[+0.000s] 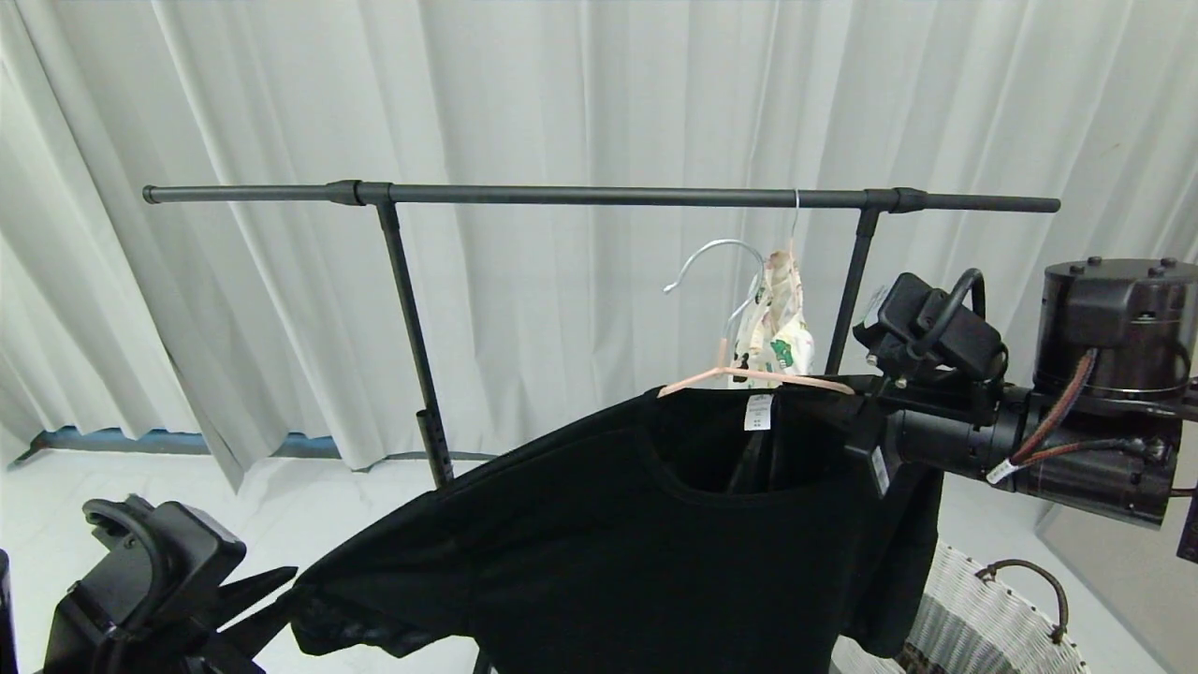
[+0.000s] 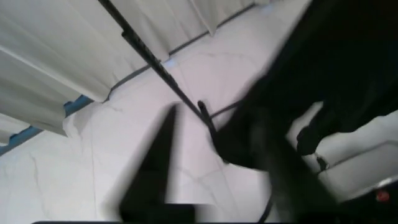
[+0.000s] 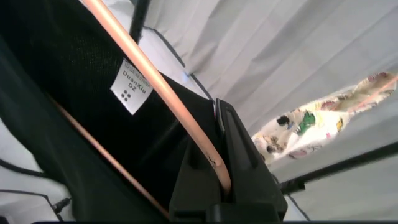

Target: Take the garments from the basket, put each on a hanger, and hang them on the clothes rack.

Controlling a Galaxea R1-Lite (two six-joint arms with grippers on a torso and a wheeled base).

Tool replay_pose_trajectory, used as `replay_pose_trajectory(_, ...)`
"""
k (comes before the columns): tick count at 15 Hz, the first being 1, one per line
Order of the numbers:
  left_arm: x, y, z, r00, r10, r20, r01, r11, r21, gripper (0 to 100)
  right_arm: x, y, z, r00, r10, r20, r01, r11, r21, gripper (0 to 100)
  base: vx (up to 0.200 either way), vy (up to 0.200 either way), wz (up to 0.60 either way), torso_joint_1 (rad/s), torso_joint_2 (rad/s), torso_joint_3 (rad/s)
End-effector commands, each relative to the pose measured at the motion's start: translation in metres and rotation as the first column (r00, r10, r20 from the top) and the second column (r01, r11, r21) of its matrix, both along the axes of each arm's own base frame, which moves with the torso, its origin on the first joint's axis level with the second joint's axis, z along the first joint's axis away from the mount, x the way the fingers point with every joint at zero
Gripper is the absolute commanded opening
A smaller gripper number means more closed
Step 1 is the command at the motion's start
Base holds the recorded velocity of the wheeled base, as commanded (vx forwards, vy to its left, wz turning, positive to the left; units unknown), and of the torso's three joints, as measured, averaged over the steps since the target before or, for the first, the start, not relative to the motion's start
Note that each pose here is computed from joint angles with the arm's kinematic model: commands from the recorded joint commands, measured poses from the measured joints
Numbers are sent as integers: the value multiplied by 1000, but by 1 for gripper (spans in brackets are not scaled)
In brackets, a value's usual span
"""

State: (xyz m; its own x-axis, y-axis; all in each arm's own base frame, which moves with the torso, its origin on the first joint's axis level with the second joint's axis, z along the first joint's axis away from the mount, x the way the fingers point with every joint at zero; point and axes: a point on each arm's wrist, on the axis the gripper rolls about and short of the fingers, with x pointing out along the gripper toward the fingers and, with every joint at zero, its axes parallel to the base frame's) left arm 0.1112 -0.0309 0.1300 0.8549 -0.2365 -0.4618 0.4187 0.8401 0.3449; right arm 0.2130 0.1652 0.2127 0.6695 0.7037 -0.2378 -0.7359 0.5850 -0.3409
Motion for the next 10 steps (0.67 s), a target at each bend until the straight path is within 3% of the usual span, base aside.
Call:
replay_pose_trajectory(1, 5, -2, 9, 1000, 3, 28, -2, 1000, -20, 100, 1, -1, -1, 999, -40, -17, 40, 999, -20, 0, 0, 0, 0, 0, 0, 0)
replay_pose_trajectory(3, 6, 1, 9, 999, 34, 24, -33, 999, -42, 100, 3, -3, 1, 987, -142, -75, 138, 989, -59, 0, 0, 0, 0, 0, 0, 0)
replay_pose_trajectory(5, 6, 5, 9, 997, 79, 19, -78, 995, -55, 100, 9, -3, 13, 946, -268, -182, 257, 963, -79, 0, 0, 0, 0, 0, 0, 0)
replay_pose_trajectory(7, 7, 6, 10, 995, 92, 25, -91, 994, -58, 100, 20, 4, 17, 916, -302, -264, 305, 952, -27, 0, 0, 0, 0, 0, 0, 0)
replay_pose_trajectory(10, 7, 6, 11, 995, 94, 27, -93, 994, -59, 100, 29, 11, 20, 897, -314, -311, 338, 941, 25, 0, 0, 0, 0, 0, 0, 0)
